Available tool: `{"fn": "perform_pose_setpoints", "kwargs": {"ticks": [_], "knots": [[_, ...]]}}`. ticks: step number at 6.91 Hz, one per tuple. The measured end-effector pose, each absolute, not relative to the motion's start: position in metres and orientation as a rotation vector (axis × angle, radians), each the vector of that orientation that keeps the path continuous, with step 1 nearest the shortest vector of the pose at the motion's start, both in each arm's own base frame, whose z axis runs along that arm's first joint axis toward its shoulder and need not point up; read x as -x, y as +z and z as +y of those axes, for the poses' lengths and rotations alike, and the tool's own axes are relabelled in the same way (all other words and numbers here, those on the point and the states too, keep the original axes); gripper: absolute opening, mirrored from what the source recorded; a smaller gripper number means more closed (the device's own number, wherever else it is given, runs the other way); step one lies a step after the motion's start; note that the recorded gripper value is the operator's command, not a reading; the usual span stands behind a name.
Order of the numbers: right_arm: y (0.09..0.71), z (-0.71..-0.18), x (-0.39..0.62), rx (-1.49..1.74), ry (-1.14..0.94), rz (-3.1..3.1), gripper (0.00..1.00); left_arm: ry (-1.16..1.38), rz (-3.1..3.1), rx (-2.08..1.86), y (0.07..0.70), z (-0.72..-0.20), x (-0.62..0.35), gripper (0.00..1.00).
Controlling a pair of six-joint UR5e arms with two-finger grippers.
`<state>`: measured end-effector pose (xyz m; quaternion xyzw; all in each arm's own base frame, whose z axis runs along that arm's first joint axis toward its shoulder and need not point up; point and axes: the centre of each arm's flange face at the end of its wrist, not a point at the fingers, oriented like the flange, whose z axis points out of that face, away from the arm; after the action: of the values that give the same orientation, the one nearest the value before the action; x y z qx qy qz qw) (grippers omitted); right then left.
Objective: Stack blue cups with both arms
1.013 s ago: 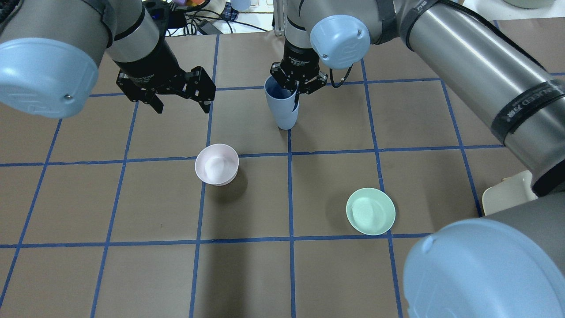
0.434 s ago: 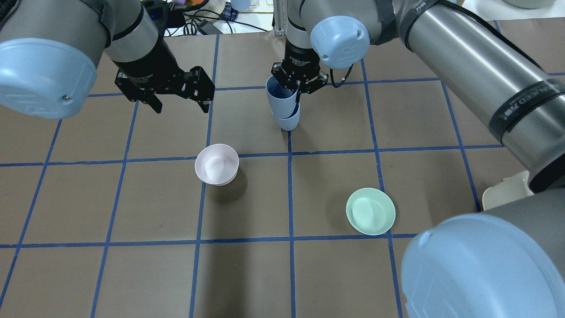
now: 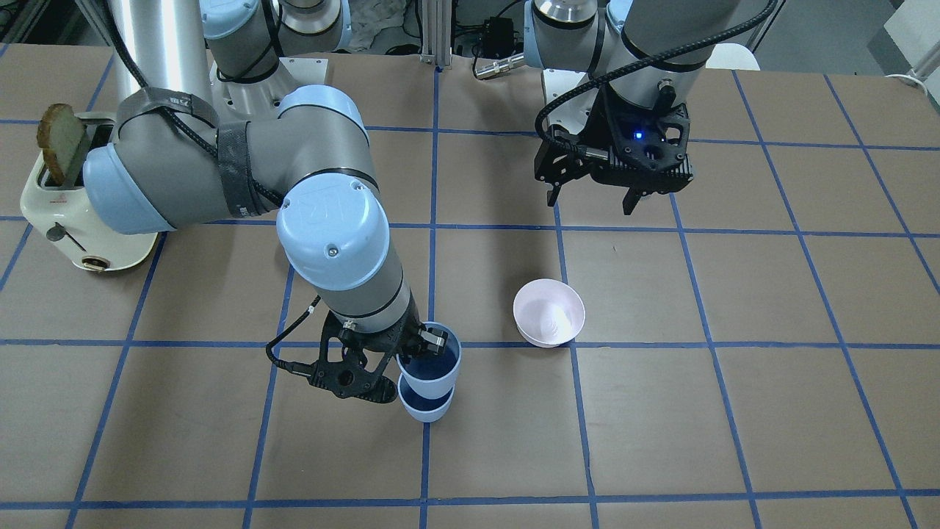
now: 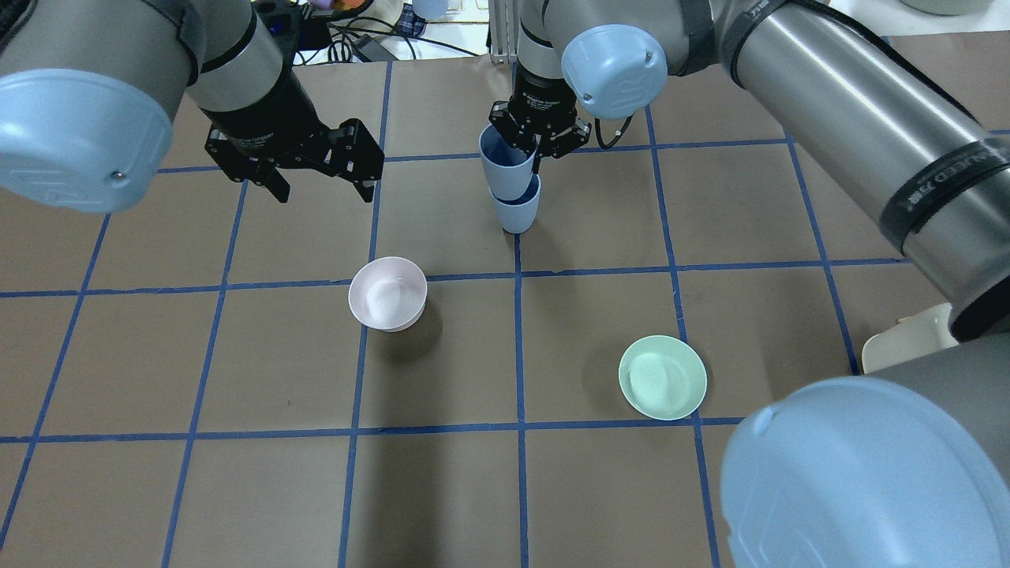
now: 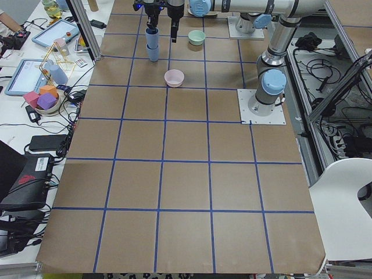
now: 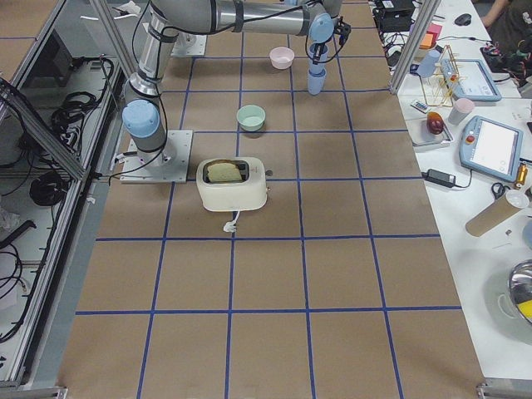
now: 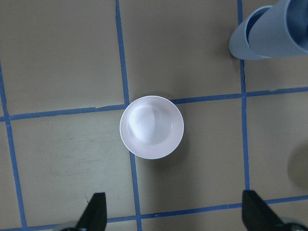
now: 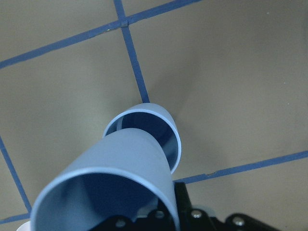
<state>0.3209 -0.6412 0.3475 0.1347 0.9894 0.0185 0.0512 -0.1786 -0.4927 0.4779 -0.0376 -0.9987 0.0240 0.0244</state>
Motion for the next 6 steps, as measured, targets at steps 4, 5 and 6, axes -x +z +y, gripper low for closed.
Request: {"fn": "perform_pose_setpoints", "kwargs": {"ticks": [4,5,6], "knots": [[0.3459,-0.6465,-0.3175,-0.417,0.027,3.031,0.81,0.079,-3.091,0.116,0.4793,-0.4913,0.1783,1.00],[0.3456,-0.6478,-0.3178,-0.417,0.012,3.028,0.94,0.080,-3.091,0.117,0.4798,-0.4912,0.1783,1.00],[0.3462,-0.6497,-0.3181,-0.420,-0.015,3.021,1.00,0.082,-3.092,0.117,0.4802,-0.4910,0.1782,1.00]]}}
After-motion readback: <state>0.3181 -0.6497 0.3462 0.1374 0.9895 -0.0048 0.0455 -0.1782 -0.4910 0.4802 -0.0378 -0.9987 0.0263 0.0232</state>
